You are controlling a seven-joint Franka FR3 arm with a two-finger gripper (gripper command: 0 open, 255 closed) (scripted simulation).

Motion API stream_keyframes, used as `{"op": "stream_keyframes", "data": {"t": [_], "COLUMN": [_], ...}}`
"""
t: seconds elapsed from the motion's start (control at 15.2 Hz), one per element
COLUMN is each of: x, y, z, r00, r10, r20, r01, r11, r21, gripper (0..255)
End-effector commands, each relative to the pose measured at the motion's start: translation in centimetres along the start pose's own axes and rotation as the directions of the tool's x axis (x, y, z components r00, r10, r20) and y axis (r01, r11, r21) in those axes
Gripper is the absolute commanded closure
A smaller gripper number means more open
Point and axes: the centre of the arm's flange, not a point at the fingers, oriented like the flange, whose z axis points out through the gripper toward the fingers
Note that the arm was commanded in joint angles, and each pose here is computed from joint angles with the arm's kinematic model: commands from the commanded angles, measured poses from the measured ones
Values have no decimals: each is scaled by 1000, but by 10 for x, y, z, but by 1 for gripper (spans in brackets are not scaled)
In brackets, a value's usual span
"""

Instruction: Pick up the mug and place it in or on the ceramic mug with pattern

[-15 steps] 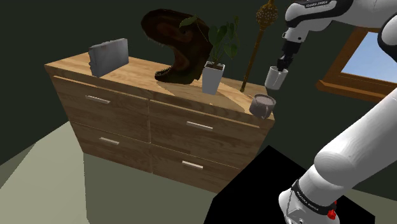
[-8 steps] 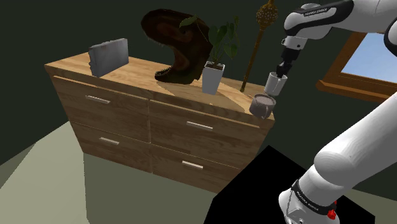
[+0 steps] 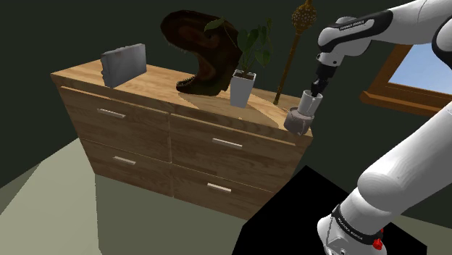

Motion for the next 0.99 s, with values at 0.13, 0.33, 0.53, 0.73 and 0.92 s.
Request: {"op": "stream_keyframes", "data": {"t": [0.13, 0.33, 0.53, 0.73, 0.92], "x": [0, 0, 0, 0, 0], "y": [1, 1, 1, 1, 1], "z": [21, 21, 21, 21, 21], "r00": [1000, 1000, 1000, 1000, 1000], "r10": [0, 0, 0, 0, 0], "r20": [-1, -1, -1, -1, -1], "r01": [0, 0, 0, 0, 0], "r11": [1000, 1000, 1000, 1000, 1000], "r21": [0, 0, 0, 0, 0], "gripper": [255, 255, 255, 0, 0]}}
